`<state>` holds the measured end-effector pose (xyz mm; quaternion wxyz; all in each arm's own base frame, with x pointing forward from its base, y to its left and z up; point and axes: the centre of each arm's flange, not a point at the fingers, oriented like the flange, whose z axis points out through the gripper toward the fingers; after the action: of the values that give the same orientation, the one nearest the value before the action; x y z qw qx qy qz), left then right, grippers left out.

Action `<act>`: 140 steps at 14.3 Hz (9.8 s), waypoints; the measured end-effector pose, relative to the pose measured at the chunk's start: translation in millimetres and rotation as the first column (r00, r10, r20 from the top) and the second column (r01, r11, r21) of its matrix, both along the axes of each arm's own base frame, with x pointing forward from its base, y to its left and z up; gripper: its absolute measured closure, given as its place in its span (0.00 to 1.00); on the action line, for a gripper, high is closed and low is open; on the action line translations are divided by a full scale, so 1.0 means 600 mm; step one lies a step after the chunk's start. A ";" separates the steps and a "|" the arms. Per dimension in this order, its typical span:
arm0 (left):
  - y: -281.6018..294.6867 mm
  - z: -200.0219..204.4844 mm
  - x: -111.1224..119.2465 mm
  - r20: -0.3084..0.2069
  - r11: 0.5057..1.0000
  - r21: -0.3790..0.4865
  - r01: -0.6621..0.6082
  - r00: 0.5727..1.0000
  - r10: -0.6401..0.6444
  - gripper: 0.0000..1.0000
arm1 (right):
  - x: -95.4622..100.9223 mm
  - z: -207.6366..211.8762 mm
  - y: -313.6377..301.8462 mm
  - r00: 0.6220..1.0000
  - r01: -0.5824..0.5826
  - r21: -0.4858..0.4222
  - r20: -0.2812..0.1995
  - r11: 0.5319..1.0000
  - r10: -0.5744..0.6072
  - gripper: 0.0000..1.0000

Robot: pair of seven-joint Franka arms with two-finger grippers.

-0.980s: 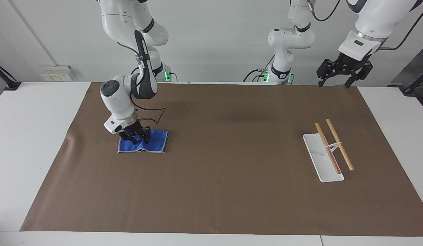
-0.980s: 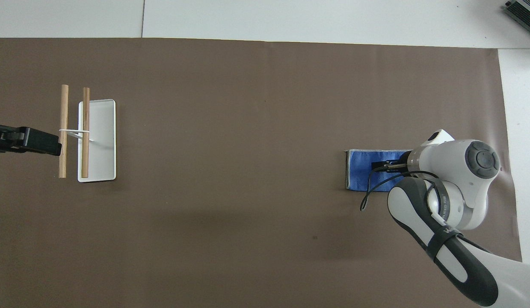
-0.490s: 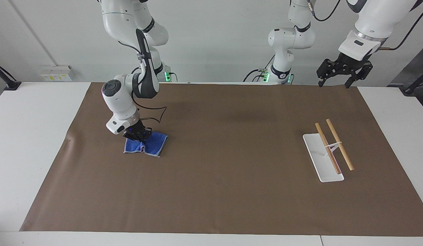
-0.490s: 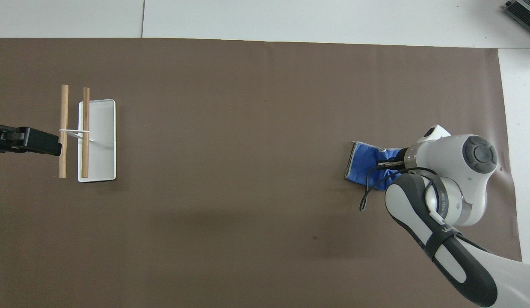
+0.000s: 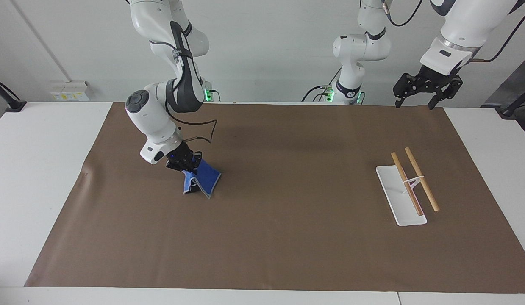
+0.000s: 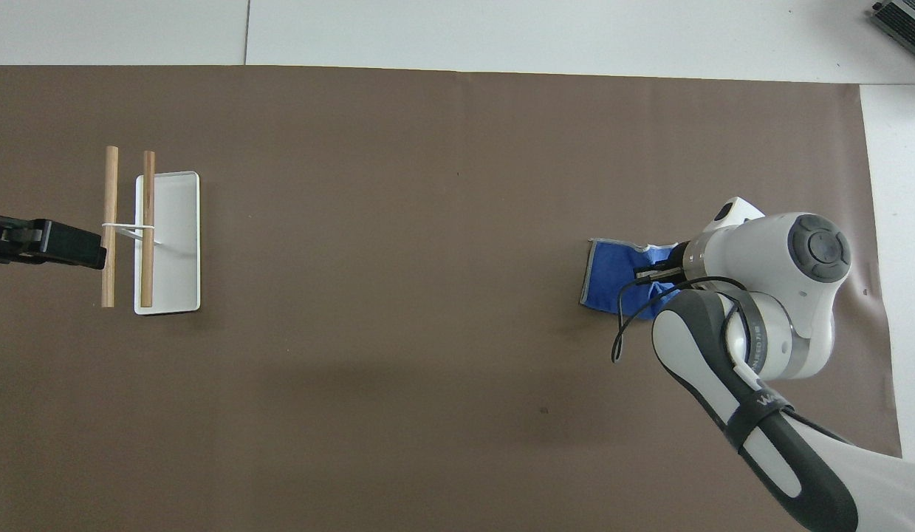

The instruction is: Right arm passes towel to left arm to hang

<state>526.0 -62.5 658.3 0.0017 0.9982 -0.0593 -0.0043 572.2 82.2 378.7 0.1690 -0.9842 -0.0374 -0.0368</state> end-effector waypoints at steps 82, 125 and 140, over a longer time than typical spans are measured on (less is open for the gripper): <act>0.303 -0.348 0.005 -0.269 -0.473 -0.529 -0.705 -0.390 0.881 0.92 | -0.012 0.398 -0.090 0.993 0.116 -0.370 0.043 0.922 -0.108 0.00; -0.041 0.017 0.043 0.273 0.999 0.011 0.051 0.961 -0.052 0.00 | -0.056 0.431 -0.179 0.970 0.168 -0.360 -0.107 0.918 -0.220 0.00; 0.023 -0.004 0.009 0.007 0.997 -0.001 0.077 0.997 -0.077 0.00 | -0.056 0.430 -0.180 0.970 0.168 -0.361 -0.108 0.917 -0.220 0.00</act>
<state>531.5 -48.9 655.9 0.0018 0.9952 -0.0977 -0.0010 538.4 -25.7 636.7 -0.0108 -0.9973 0.0672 0.0261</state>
